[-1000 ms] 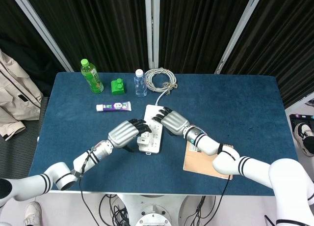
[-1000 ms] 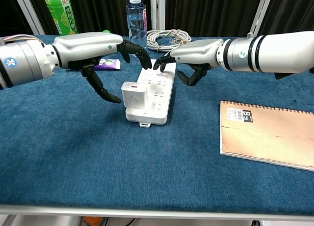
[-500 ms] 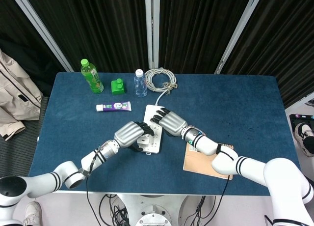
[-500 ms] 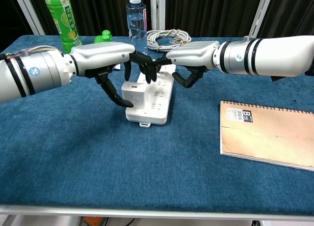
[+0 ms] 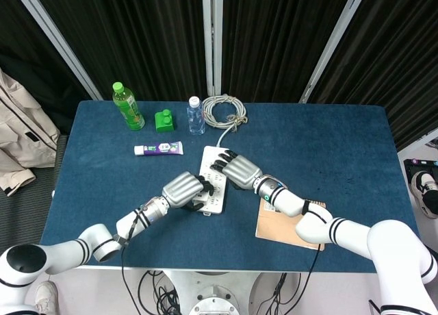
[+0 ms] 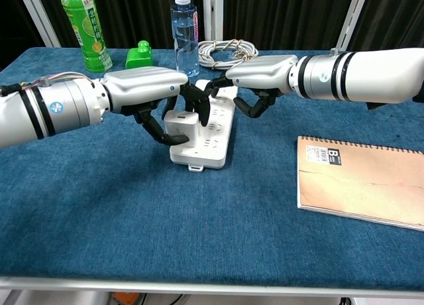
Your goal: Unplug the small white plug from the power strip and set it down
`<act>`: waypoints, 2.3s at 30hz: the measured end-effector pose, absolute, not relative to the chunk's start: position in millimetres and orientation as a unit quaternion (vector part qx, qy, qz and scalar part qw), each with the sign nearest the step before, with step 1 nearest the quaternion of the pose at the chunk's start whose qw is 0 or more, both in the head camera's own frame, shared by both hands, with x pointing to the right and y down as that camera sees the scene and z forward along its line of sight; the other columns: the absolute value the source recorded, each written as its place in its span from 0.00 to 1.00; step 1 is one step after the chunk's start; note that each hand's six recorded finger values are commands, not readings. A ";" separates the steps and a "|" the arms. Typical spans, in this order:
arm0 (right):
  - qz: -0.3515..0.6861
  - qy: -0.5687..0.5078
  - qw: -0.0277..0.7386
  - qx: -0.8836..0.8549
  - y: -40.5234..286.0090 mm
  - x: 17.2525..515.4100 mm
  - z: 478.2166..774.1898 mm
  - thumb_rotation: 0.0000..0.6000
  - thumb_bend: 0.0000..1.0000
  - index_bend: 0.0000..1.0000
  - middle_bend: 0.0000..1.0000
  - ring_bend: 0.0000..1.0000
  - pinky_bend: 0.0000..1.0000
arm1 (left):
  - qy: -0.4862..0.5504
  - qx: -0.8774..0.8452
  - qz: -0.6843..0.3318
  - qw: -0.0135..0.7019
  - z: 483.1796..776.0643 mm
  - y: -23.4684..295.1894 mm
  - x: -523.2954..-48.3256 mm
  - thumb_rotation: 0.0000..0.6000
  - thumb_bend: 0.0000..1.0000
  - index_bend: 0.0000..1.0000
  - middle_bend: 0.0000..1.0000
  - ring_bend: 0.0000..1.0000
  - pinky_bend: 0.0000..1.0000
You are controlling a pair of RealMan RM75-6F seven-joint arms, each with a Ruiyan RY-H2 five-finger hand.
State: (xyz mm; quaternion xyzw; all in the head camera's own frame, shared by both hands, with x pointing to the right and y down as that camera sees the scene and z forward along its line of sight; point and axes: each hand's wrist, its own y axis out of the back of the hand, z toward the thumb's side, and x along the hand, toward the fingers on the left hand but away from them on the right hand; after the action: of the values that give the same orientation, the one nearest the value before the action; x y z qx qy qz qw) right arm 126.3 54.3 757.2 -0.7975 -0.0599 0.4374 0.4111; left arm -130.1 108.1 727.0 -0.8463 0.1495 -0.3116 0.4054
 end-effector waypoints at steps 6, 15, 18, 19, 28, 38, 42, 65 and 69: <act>0.438 -0.059 0.409 -0.798 55.6 125.4 758.8 1.00 0.75 0.15 0.17 0.00 0.00 | 0.132 -0.839 -0.314 0.423 728.9 107.1 -132.3 1.00 0.34 0.44 0.51 0.48 0.72; 0.440 -0.057 0.408 -0.798 55.5 125.5 760.9 1.00 0.75 0.15 0.18 0.00 0.00 | 0.123 -0.831 -0.306 0.448 729.8 102.7 -132.0 1.00 0.41 0.60 0.74 0.74 0.97; 0.440 -0.054 0.408 -0.798 56.7 124.1 762.0 1.00 0.75 0.15 0.18 0.00 0.00 | 0.124 -0.830 -0.300 0.454 729.3 100.2 -132.0 1.00 0.44 0.62 0.77 0.76 1.00; 0.440 -0.052 0.408 -0.798 57.2 123.6 762.4 1.00 0.75 0.15 0.18 0.00 0.00 | 0.123 -0.831 -0.298 0.454 729.0 99.9 -131.7 1.00 0.44 0.63 0.77 0.77 1.00; 0.442 -0.049 0.410 -0.796 58.9 124.2 764.3 1.00 0.75 0.15 0.18 0.00 0.00 | 0.135 -0.838 -0.283 0.447 721.4 96.7 -132.2 1.00 0.45 0.64 0.78 0.77 1.00; 0.442 -0.040 0.423 -0.790 61.1 126.2 765.2 1.00 0.75 0.18 0.18 0.00 0.00 | 0.142 -0.841 -0.282 0.440 720.1 95.8 -134.9 1.00 0.45 0.64 0.78 0.77 1.00; 0.443 -0.033 0.438 -0.782 61.8 127.4 765.6 1.00 0.75 0.19 0.19 0.00 0.00 | 0.143 -0.841 -0.280 0.441 718.8 95.6 -135.0 1.00 0.45 0.64 0.78 0.77 1.00; 0.405 -0.111 0.456 -0.784 45.1 138.2 723.8 1.00 0.74 0.19 0.18 0.00 0.00 | 0.204 -0.794 -0.339 0.462 705.8 84.0 -198.8 1.00 0.43 0.53 0.65 0.58 0.79; 0.392 -0.138 0.460 -0.785 39.4 146.5 702.6 1.00 0.69 0.19 0.18 0.00 0.00 | 0.200 -0.776 -0.386 0.456 719.6 89.1 -218.6 1.00 0.36 0.36 0.47 0.36 0.53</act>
State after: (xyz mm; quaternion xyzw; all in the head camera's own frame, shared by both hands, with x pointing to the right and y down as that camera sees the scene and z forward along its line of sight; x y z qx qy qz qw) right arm 146.5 39.4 702.6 -0.7846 -0.1380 0.3922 0.4599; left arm -218.6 89.1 719.6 -0.7764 0.2002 -0.3859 0.4563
